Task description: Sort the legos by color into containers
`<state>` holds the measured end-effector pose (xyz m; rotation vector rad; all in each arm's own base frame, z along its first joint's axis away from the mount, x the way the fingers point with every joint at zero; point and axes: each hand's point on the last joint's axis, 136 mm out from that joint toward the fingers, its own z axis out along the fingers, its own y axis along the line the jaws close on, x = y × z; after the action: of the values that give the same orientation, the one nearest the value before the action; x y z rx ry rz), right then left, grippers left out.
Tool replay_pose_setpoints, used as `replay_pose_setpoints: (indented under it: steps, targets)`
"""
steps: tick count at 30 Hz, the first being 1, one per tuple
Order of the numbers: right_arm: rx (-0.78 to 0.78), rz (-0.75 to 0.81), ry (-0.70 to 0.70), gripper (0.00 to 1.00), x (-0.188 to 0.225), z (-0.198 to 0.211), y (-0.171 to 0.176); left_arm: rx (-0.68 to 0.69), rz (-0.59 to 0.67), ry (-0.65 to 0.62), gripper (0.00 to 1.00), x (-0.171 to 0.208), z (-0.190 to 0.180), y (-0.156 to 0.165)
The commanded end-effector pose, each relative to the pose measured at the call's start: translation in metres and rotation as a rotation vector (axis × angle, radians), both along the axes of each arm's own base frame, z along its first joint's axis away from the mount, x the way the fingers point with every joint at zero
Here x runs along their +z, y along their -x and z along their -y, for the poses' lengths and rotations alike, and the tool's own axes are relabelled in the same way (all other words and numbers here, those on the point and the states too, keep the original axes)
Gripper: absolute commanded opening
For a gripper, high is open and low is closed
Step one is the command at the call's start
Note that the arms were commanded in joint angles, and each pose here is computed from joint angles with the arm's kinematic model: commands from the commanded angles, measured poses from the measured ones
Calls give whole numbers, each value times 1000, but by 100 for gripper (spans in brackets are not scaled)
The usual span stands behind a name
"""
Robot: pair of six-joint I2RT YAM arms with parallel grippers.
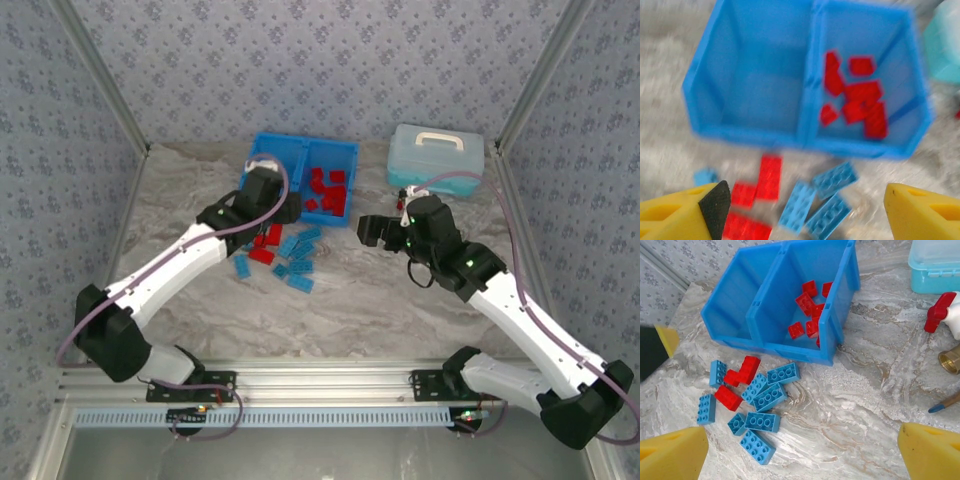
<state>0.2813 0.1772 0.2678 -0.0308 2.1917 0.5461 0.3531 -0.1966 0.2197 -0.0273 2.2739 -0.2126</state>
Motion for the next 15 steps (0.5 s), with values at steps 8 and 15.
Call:
replay_pose_setpoints:
  steps: [8,15]
  targets:
    - [31,-27,-28,100,1,-17,-2,516,-276,324,83,-86,-31,29]
    - [31,-27,-22,100,3,-17,2,670,-408,343,88,-127,-34,25]
